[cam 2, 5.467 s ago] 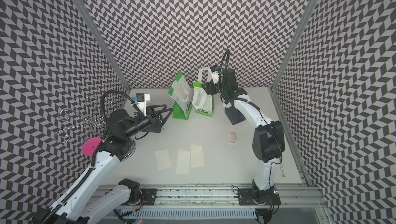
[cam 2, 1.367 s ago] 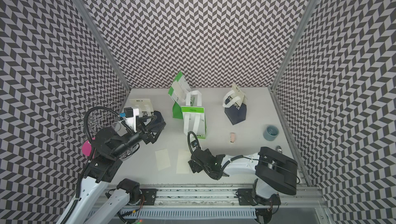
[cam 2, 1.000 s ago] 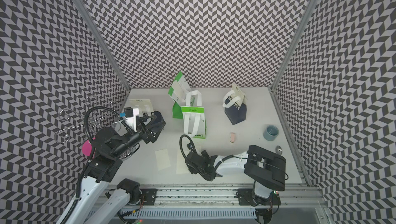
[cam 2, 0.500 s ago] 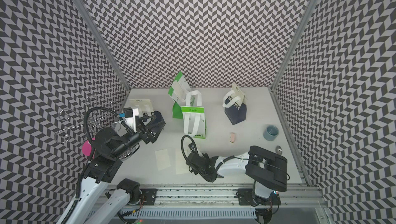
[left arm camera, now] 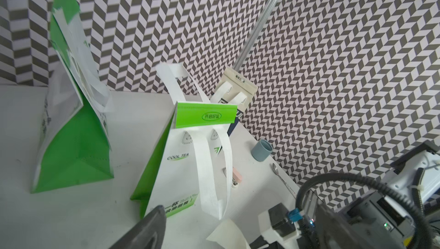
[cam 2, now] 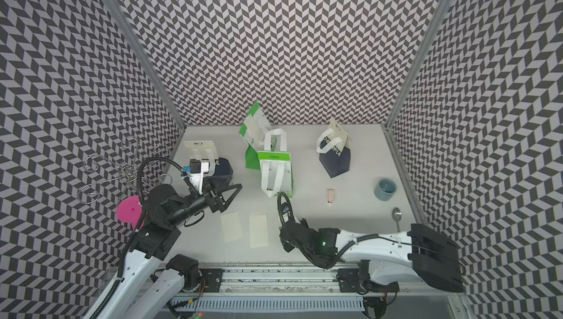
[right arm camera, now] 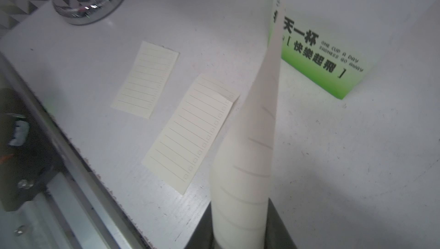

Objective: Staple the receipts to the bags
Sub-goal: Pick up the receipt from the center of the board.

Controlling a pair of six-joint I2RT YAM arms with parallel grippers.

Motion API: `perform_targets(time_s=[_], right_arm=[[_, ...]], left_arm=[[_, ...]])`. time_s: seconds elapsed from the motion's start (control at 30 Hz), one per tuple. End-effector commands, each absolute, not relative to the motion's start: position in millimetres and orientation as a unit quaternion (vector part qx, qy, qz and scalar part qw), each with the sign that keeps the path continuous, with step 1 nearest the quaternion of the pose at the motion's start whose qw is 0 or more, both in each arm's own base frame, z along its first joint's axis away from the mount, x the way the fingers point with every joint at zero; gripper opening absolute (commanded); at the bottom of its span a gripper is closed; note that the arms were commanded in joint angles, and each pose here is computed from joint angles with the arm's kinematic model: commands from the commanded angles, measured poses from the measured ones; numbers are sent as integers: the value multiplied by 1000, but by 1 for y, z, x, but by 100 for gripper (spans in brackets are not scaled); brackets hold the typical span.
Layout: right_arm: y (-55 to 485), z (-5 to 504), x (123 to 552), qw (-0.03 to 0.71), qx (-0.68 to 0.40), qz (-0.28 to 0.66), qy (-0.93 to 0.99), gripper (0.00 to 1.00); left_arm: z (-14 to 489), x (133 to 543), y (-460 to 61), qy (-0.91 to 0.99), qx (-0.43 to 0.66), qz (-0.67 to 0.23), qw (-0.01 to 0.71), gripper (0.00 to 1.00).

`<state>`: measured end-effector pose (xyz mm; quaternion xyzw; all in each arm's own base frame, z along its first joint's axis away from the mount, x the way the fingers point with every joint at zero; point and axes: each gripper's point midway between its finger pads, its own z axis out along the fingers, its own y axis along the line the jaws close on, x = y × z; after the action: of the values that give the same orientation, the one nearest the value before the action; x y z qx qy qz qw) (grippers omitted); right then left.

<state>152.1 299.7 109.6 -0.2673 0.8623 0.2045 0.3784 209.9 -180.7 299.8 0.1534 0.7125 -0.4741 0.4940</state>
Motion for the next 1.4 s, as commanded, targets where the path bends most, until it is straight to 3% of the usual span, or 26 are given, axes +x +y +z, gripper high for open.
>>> perform_targets(time_s=[0.0, 0.27, 0.47, 0.83, 1.03, 1.37], right_arm=[[310, 151, 151, 419, -270, 228, 836, 30], [331, 201, 130, 462, -296, 242, 800, 30], [348, 214, 119, 481, -317, 228, 785, 30], [351, 206, 130, 496, -318, 163, 792, 29], [347, 206, 136, 509, -313, 141, 789, 29], [351, 208, 144, 527, -332, 92, 777, 29]], left_arm=[[301, 195, -196, 697, 179, -504, 477, 97], [268, 173, -231, 709, 181, -544, 411, 92], [265, 172, -235, 714, 160, -549, 404, 92], [270, 176, -226, 725, 141, -527, 421, 87], [287, 178, -214, 725, 133, -504, 450, 89], [282, 175, -224, 730, 83, -560, 383, 89]])
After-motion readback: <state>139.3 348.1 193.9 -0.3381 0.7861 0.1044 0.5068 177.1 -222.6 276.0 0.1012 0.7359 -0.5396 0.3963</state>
